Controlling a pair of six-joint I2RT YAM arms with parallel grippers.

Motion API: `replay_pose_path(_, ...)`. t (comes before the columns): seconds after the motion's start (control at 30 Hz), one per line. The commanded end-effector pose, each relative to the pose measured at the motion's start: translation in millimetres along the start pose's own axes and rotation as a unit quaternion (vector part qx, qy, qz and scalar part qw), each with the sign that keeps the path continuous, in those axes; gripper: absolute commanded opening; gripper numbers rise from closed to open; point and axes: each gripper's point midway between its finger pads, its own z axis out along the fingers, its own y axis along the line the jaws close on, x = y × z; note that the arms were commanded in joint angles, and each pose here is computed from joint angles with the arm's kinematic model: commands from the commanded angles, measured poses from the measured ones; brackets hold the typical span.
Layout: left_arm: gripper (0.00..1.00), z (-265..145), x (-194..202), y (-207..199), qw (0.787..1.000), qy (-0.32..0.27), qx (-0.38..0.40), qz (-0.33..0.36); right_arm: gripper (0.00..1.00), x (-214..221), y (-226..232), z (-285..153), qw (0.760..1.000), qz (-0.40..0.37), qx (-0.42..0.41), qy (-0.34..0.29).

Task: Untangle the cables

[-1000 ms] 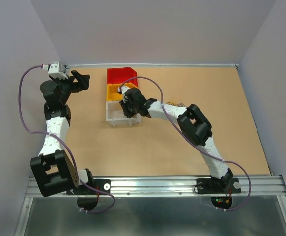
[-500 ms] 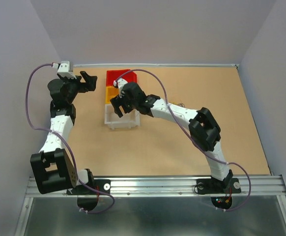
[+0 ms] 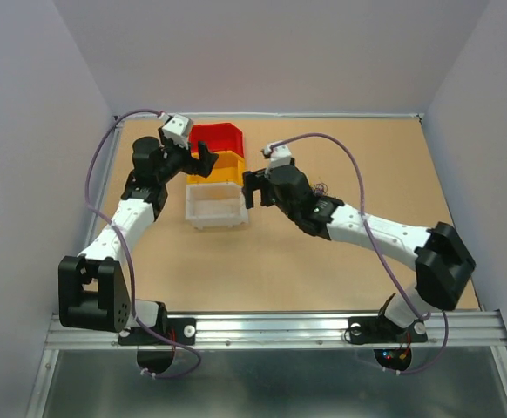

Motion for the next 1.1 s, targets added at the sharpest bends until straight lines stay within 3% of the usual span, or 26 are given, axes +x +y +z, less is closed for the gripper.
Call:
replay_pose_path(0.0,0.99,10,-16,-31,0.996,-0.011,0.044,0.076,1.0,10,-94,-38,0.976,0.081,0.186,-0.08)
replay_pose_path(0.2,0.99,20,5,-56,0.992,0.014,0.064,0.111,1.0,57,-171,-36,0.967,0.127,0.216,-0.054)
replay_pose_path(0.47,0.99,26,27,-79,0.983,0.034,0.11,0.141,0.93,84,-184,20,0.97,0.074,0.231,-0.005)
replay_pose_path(0.57,0.99,27,37,-89,0.979,0.042,0.124,0.155,0.74,106,-176,40,0.976,0.063,0.205,0.03)
replay_pose_path(0.63,0.99,27,43,-94,0.976,0.047,0.13,0.165,0.46,117,-165,35,0.981,0.07,0.174,0.045)
replay_pose_path(0.67,0.99,26,46,-100,0.975,0.048,0.138,0.169,0.27,117,-159,29,0.984,0.076,0.156,0.043)
replay_pose_path(0.7,0.99,26,48,-103,0.973,0.05,0.146,0.171,0.22,114,-150,24,0.988,0.083,0.127,0.029)
replay_pose_path(0.8,0.99,21,58,-126,0.963,0.057,0.2,0.173,0.1,111,-109,-15,0.995,0.101,0.004,0.002)
replay_pose_path(0.87,0.99,15,65,-142,0.953,0.063,0.238,0.175,0.07,123,-89,-40,0.993,0.108,-0.057,0.009)
replay_pose_path(0.9,0.99,13,67,-151,0.948,0.064,0.253,0.182,0.07,106,-78,-55,0.99,0.113,-0.08,-0.016)
replay_pose_path(1.07,0.99,2,76,-172,0.935,0.063,0.288,0.198,0.08,109,-68,-94,0.985,0.124,-0.116,-0.036)
